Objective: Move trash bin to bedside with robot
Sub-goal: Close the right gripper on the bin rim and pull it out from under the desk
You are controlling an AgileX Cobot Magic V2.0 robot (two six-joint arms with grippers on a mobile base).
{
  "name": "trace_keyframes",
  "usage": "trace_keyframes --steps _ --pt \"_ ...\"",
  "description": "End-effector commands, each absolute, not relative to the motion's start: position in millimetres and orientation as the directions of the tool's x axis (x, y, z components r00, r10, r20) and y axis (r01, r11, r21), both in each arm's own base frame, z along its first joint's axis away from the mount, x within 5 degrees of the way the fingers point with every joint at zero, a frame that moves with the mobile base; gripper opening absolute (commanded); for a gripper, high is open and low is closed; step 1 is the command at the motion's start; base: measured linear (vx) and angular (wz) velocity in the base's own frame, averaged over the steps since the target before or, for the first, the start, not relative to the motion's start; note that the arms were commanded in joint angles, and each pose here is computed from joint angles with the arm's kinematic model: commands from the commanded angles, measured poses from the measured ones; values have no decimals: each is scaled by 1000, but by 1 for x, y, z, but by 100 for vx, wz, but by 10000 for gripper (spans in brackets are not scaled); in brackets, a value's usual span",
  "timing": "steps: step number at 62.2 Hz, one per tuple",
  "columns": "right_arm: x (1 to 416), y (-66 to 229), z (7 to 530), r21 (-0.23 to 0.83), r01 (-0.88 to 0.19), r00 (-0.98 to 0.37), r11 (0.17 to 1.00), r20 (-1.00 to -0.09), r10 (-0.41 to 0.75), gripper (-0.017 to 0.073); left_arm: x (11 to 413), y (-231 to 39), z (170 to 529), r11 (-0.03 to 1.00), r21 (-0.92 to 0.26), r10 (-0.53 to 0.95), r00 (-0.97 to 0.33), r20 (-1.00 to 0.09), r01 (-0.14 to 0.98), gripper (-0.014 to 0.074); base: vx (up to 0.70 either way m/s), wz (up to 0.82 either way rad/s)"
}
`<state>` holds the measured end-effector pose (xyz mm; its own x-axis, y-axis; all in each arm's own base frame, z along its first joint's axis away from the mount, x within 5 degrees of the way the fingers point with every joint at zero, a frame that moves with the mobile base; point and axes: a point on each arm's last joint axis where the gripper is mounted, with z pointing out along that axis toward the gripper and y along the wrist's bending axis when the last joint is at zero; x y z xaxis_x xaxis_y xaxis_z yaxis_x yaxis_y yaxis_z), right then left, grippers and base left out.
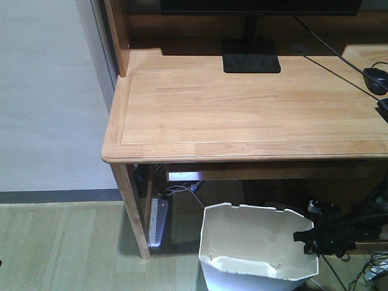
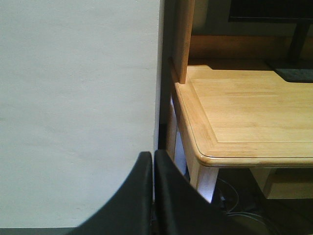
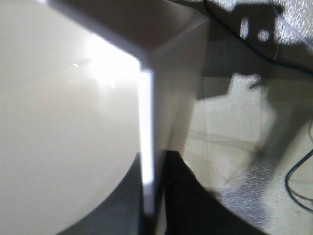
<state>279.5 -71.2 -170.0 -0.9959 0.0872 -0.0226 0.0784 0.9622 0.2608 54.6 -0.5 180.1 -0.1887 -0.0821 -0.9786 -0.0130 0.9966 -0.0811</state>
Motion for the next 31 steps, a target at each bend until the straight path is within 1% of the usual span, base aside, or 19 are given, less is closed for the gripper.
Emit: trace_keyframes --steps 1,5,12,31 --pt "293 -60 -125 406 -17 -983 914 -175 59 -6 56 -1 178 995 -99 -99 -135 -986 -9 -6 0 0" --pt "287 -58 -117 401 -29 -985 916 -167 42 -6 56 -1 178 995 -99 -99 -135 -986 -9 -6 0 0" --pt "281 -55 -96 409 -39 -983 912 -178 38 -6 56 -1 178 995 -99 -99 -135 -986 -9 -6 0 0" --pt "274 -48 -32 413 -75 -964 908 -264 41 -6 56 -1 178 995 -99 -99 -135 -986 -9 -6 0 0"
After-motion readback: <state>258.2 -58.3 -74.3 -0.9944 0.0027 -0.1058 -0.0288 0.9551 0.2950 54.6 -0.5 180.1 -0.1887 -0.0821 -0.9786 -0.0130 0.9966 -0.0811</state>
